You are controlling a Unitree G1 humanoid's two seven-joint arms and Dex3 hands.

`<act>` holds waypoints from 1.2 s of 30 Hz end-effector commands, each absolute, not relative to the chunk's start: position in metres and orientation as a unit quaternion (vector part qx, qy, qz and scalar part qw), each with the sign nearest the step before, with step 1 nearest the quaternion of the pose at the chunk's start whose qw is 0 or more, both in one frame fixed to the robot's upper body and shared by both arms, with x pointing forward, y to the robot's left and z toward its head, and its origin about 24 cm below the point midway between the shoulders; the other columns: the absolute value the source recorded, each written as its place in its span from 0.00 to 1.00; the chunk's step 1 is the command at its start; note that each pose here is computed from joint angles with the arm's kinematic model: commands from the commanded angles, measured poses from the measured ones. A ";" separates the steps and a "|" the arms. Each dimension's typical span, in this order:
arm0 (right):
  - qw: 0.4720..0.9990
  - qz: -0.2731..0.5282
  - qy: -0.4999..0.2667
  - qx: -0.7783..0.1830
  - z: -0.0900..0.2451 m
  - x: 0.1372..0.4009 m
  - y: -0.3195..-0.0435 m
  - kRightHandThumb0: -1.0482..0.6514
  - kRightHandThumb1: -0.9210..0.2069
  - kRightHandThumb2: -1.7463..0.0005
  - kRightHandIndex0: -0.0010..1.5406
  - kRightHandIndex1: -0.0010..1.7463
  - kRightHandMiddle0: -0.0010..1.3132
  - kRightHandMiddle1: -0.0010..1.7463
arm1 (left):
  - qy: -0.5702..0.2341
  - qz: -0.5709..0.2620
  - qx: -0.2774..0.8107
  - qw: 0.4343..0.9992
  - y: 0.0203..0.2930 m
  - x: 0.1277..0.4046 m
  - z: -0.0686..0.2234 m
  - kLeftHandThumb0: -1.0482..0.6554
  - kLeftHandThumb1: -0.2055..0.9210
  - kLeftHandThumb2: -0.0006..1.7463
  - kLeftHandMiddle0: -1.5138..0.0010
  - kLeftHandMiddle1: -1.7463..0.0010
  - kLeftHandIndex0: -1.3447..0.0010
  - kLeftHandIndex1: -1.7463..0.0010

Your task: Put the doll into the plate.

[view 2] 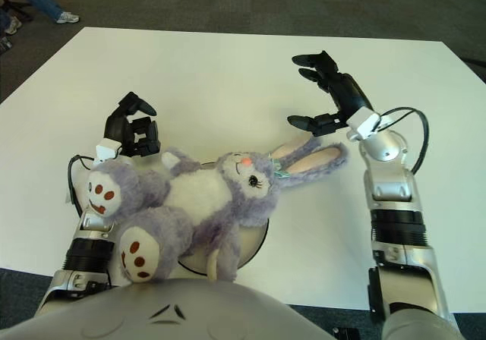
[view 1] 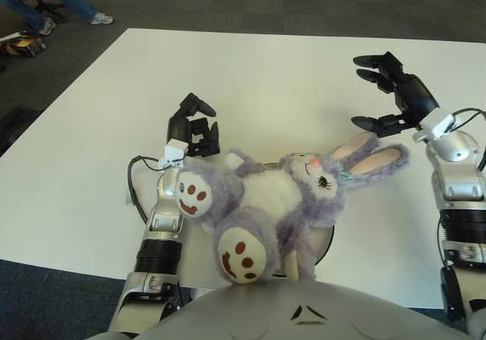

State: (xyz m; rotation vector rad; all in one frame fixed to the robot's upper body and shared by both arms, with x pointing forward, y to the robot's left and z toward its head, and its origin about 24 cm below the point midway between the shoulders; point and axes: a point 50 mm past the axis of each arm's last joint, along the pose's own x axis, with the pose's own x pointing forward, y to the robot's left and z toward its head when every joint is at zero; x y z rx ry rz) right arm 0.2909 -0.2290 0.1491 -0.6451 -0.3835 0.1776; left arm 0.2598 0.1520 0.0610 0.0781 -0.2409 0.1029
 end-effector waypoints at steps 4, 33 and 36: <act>0.936 0.042 -0.190 -0.294 0.148 0.301 -0.224 0.33 0.48 0.45 0.16 0.59 0.06 0.70 | -0.041 0.061 0.023 0.997 0.157 0.235 0.017 0.34 0.48 0.74 0.15 0.00 0.55 0.00; 0.999 -0.015 -0.029 -0.029 0.067 0.341 -0.225 0.61 0.64 0.17 0.38 1.00 0.43 1.00 | -0.051 0.064 0.028 0.996 0.166 0.232 0.019 0.33 0.46 0.75 0.14 0.00 0.54 0.00; 0.999 -0.020 -0.032 -0.031 0.067 0.342 -0.227 0.61 0.64 0.17 0.38 1.00 0.44 1.00 | -0.052 0.065 0.025 0.996 0.166 0.233 0.018 0.33 0.46 0.75 0.14 0.00 0.54 0.00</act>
